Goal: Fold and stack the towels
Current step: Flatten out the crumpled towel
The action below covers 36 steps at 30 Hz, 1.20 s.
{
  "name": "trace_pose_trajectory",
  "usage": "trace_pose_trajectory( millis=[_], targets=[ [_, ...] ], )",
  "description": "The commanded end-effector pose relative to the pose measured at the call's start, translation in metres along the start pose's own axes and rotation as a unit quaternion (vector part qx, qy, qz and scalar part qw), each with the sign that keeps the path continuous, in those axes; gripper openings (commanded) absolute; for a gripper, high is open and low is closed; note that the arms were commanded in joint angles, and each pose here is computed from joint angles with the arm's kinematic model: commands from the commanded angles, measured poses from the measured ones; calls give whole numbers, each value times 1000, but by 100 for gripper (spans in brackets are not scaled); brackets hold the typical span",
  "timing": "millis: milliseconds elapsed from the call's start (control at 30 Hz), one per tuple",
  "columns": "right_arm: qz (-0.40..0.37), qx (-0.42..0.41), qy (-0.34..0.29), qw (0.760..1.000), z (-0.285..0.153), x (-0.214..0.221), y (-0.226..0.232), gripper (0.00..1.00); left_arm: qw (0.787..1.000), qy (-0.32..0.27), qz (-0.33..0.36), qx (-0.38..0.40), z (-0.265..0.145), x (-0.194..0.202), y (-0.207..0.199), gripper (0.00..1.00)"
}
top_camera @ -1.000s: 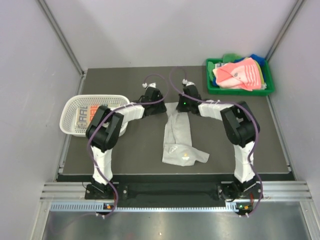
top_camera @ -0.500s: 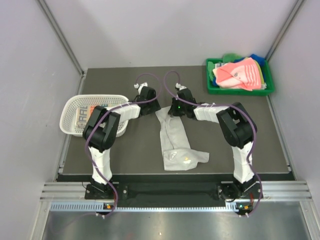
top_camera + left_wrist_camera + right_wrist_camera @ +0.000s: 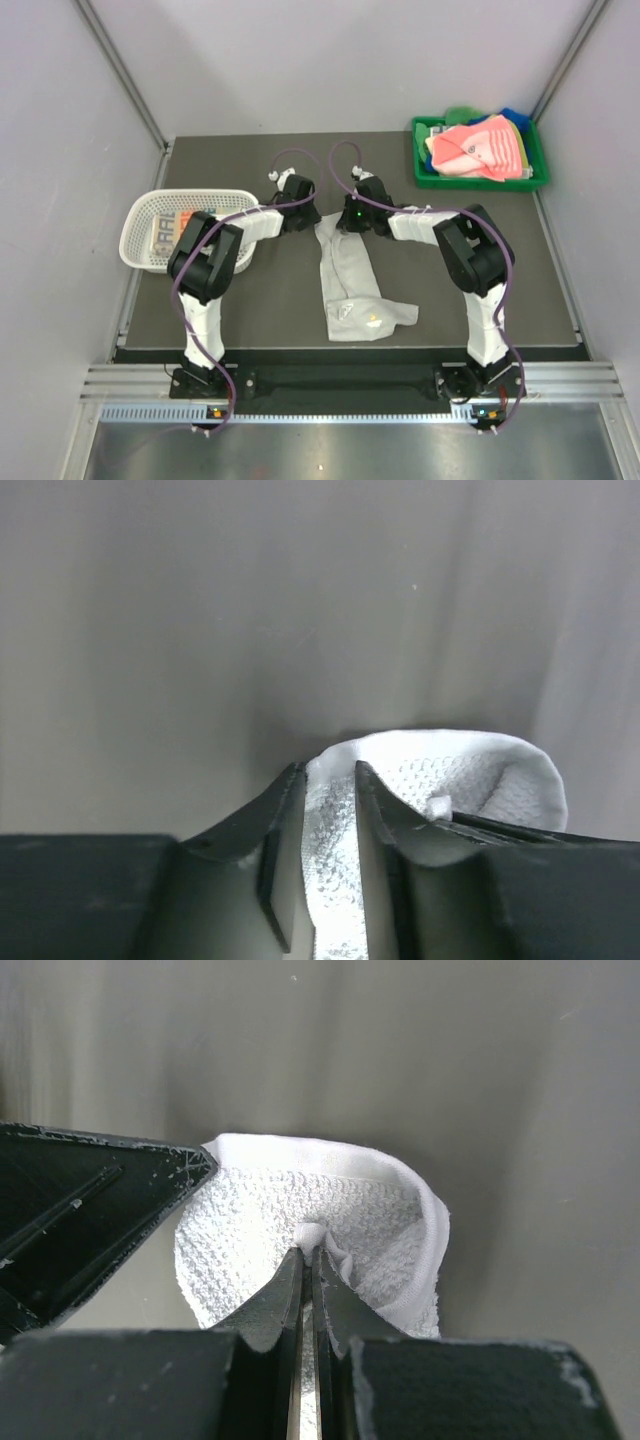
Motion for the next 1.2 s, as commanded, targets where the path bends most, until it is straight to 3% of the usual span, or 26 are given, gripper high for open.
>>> trace_pose_trajectory(
  millis=[0,267,500,533,667,767,1167],
  targets=[
    [3,7,-8,1000,-8,-3,-5,0,995,54,8,-79,12,32,35,29],
    [7,0,-19,1000,-10,-11,-7,0,994,59,6,-93,16,37,42,2],
    [19,-7,-21,1000,-11,-7,-14,0,996,68,14,-58,6,32,32,0],
    [20,-7,-24,999,-12,-8,-15,0,996,71,17,-52,5,32,30,1],
    [24,-6,-23,999,-12,-5,-19,0,996,75,12,-44,-1,32,29,32],
    [25,-7,-23,999,-13,-3,-21,0,997,66,10,-51,-8,31,31,45],
    [35,-13,-26,999,-10,-1,-23,0,994,72,14,-85,-11,44,40,49]
  ],
)
Point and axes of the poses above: each gripper's point midway between its finger pads, its own z axis out along the fingers, its own y axis along the line the jaws close on, x = y × z, the point moved 10 cm from there along -z, back along the fingers, and after that the axes turned 13 degrees about -z, right-handed, at the moved point
